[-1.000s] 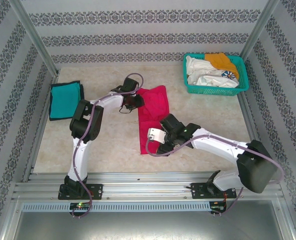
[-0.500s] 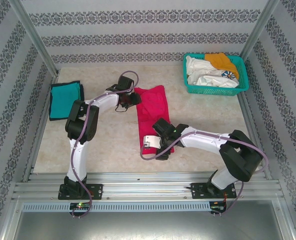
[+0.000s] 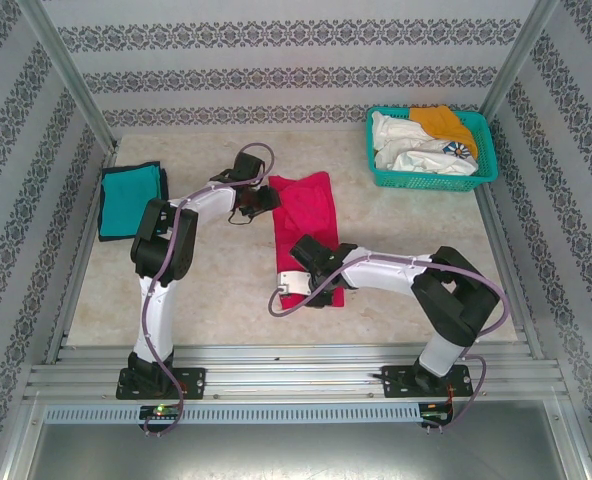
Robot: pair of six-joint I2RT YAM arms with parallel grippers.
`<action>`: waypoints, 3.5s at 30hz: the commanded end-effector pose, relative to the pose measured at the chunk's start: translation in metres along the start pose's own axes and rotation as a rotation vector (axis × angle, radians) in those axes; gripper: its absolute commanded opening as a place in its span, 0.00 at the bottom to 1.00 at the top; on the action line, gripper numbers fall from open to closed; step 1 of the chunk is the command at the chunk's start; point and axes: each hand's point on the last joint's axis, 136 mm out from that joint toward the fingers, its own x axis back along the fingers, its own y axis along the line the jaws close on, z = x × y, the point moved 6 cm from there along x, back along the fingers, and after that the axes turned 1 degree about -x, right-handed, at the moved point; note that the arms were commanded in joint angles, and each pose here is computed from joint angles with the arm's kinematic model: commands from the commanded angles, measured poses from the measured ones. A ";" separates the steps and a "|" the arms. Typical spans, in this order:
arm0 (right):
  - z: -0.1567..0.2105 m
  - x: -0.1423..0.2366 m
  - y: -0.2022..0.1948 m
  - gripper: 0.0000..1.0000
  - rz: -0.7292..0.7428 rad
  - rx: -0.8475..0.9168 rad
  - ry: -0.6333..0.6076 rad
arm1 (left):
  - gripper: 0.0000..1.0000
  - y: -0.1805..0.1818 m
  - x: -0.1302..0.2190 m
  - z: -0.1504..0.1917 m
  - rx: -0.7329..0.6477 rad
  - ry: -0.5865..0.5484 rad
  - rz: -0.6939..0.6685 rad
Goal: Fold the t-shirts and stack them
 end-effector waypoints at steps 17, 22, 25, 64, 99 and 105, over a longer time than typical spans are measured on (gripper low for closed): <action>-0.002 -0.002 0.013 0.00 -0.081 0.004 0.021 | 0.38 -0.014 0.002 -0.001 -0.006 0.005 0.062; -0.002 -0.003 0.012 0.00 -0.082 0.001 0.024 | 0.41 -0.020 0.008 -0.001 -0.015 -0.005 0.084; -0.003 -0.004 0.011 0.00 -0.082 0.001 0.024 | 0.34 -0.023 0.006 0.000 -0.010 0.012 0.102; -0.007 0.020 0.015 0.00 -0.089 -0.011 -0.025 | 0.00 0.015 -0.042 0.026 -0.033 0.135 -0.063; -0.044 0.140 -0.093 0.00 0.067 0.098 -0.067 | 0.00 0.076 -0.011 0.172 0.066 0.394 0.034; -0.045 0.130 -0.125 0.00 0.080 0.094 -0.025 | 0.00 0.080 -0.014 0.173 0.068 0.394 0.034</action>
